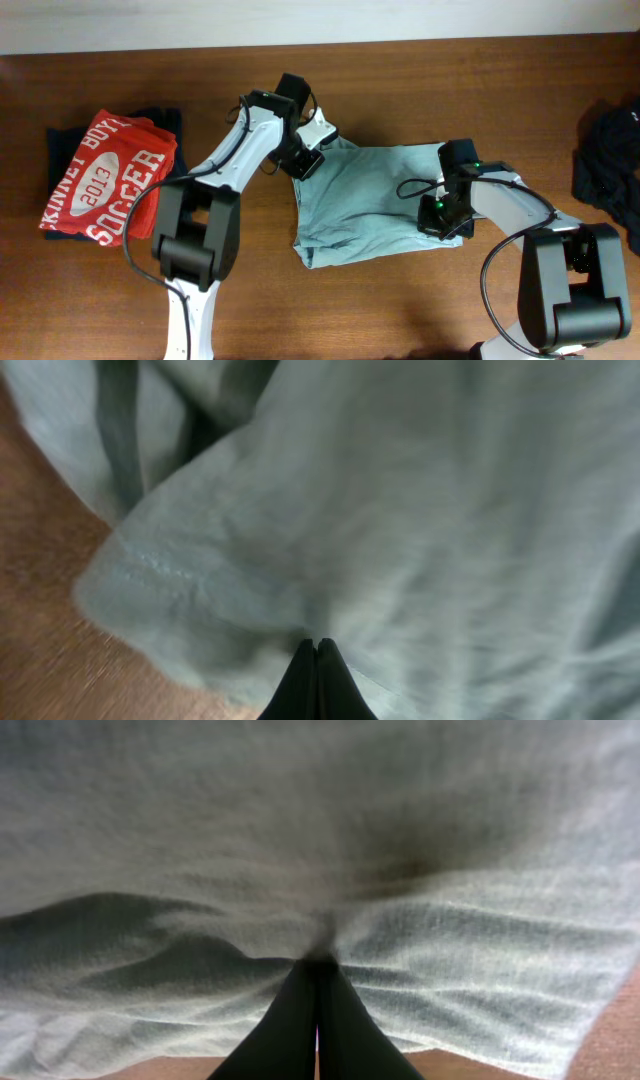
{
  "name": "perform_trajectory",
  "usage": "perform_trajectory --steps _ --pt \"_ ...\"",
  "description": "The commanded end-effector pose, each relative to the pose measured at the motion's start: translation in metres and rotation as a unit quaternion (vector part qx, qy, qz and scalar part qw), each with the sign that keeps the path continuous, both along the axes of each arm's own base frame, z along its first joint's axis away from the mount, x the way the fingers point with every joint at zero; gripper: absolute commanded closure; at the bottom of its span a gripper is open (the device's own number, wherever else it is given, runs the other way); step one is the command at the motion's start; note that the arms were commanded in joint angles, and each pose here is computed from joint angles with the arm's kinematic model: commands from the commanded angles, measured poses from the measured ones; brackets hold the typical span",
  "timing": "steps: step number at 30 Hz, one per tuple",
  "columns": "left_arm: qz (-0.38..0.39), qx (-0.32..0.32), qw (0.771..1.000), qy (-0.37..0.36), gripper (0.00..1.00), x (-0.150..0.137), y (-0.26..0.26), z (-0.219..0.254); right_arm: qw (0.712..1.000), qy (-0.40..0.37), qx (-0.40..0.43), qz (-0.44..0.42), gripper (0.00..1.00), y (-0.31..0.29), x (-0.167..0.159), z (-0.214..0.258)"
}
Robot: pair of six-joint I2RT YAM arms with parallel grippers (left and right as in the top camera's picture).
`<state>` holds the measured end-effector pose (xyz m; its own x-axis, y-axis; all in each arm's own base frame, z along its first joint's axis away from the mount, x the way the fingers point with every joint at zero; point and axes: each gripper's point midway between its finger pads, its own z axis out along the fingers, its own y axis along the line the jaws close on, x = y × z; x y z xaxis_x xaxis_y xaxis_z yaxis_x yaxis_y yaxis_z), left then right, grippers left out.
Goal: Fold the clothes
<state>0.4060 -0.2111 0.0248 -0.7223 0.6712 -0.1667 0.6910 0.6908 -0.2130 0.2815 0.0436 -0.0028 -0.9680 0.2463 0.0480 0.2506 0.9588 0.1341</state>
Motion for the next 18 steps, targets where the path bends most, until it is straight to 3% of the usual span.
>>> perform_trajectory --steps 1,8,14,18 --pt "0.001 0.034 0.999 0.009 1.00 0.003 0.015 -0.026 0.996 0.051 -0.057 -0.045 0.96 -0.020 -0.024 -0.017" --pt "0.053 0.080 0.995 -0.018 1.00 0.024 0.040 -0.036 0.973 0.093 -0.164 -0.133 0.96 -0.054 -0.051 -0.006" --pt "0.075 0.082 0.994 -0.020 1.00 0.031 0.053 -0.032 0.985 0.074 -0.126 -0.093 0.96 -0.043 -0.041 0.000" --pt "0.092 0.082 0.992 -0.017 0.99 0.034 0.055 -0.001 0.991 0.027 -0.110 -0.078 0.96 -0.039 -0.023 0.020"
